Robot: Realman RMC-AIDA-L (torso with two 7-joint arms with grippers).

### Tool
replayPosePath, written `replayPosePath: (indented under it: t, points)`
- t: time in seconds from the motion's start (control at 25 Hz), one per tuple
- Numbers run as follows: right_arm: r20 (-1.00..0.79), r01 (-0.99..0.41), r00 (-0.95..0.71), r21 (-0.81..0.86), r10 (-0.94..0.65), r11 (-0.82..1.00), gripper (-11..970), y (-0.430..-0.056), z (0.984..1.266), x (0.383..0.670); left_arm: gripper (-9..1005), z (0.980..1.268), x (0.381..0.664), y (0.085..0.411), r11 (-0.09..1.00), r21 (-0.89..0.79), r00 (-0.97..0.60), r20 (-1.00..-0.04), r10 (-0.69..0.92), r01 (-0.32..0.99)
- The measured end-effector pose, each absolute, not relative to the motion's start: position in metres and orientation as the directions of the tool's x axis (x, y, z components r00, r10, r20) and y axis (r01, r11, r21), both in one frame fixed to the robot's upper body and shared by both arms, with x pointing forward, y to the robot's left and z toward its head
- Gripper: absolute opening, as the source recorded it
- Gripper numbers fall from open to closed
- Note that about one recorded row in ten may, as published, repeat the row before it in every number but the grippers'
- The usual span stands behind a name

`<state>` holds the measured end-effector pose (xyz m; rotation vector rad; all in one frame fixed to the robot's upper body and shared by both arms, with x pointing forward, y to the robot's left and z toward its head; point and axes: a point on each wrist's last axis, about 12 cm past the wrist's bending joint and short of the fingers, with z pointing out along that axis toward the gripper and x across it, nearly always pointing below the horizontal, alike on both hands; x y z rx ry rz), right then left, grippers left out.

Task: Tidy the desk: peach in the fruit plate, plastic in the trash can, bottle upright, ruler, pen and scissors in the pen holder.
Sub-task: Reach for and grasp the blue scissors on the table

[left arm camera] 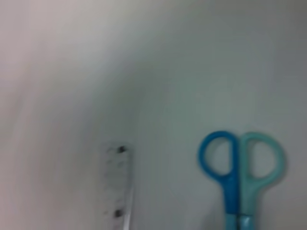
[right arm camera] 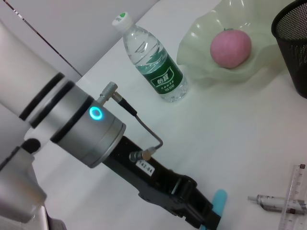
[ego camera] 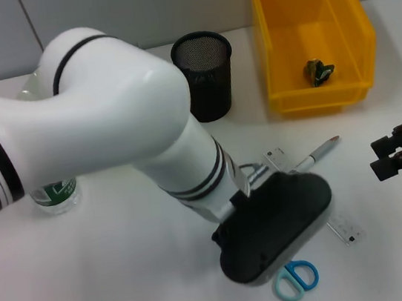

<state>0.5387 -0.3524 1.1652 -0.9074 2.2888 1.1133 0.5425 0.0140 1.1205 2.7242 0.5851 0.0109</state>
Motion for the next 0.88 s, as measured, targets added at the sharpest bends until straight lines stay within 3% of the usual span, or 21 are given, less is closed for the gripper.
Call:
replayPosePath:
  t: [0.24,0.32,0.4,0.48,0.6,0.64,0.68,0.88]
  points:
    - [-0.626,-0.721,-0.686,0.517,-0.370,0.461,720,-0.354,1.166,0.539,325,1.128,0.549,0.015,-0.819,0.367,0.893,-0.095,0.440,0.442]
    - [-0.626,-0.723,-0.684,0.515,-0.375,0.460,719,-0.354,1.166,0.538,325,1.152,0.564,0.025,-0.663,0.432,0.787,-0.244,0.567,0.612]
    - [-0.627,-0.725,-0.682,0.515,-0.376,0.458,719,-0.355,1.165,0.538,326,1.152,0.564,0.025,-0.663,0.432,0.787,-0.244,0.567,0.612]
    - [-0.626,-0.725,-0.683,0.516,-0.376,0.457,719,-0.355,1.164,0.537,326,1.166,0.572,0.046,-0.494,0.442,0.656,-0.388,0.647,0.749]
    - [-0.625,-0.727,-0.681,0.517,-0.380,0.452,719,-0.356,1.164,0.535,326,1.171,0.574,0.059,-0.397,0.417,0.567,-0.468,0.678,0.818]
    - [-0.627,-0.730,-0.678,0.517,-0.383,0.446,720,-0.357,1.164,0.534,326,1.172,0.575,0.066,-0.351,0.397,0.522,-0.507,0.686,0.848]
    - [-0.630,-0.736,-0.673,0.519,-0.388,0.434,720,-0.357,1.164,0.532,326,1.175,0.578,0.083,-0.239,0.329,0.398,-0.600,0.694,0.913]
    - [-0.617,-0.731,-0.681,0.541,-0.394,0.417,721,-0.355,1.164,0.530,326,1.175,0.575,0.130,-0.036,0.160,0.148,-0.778,0.610,0.987]
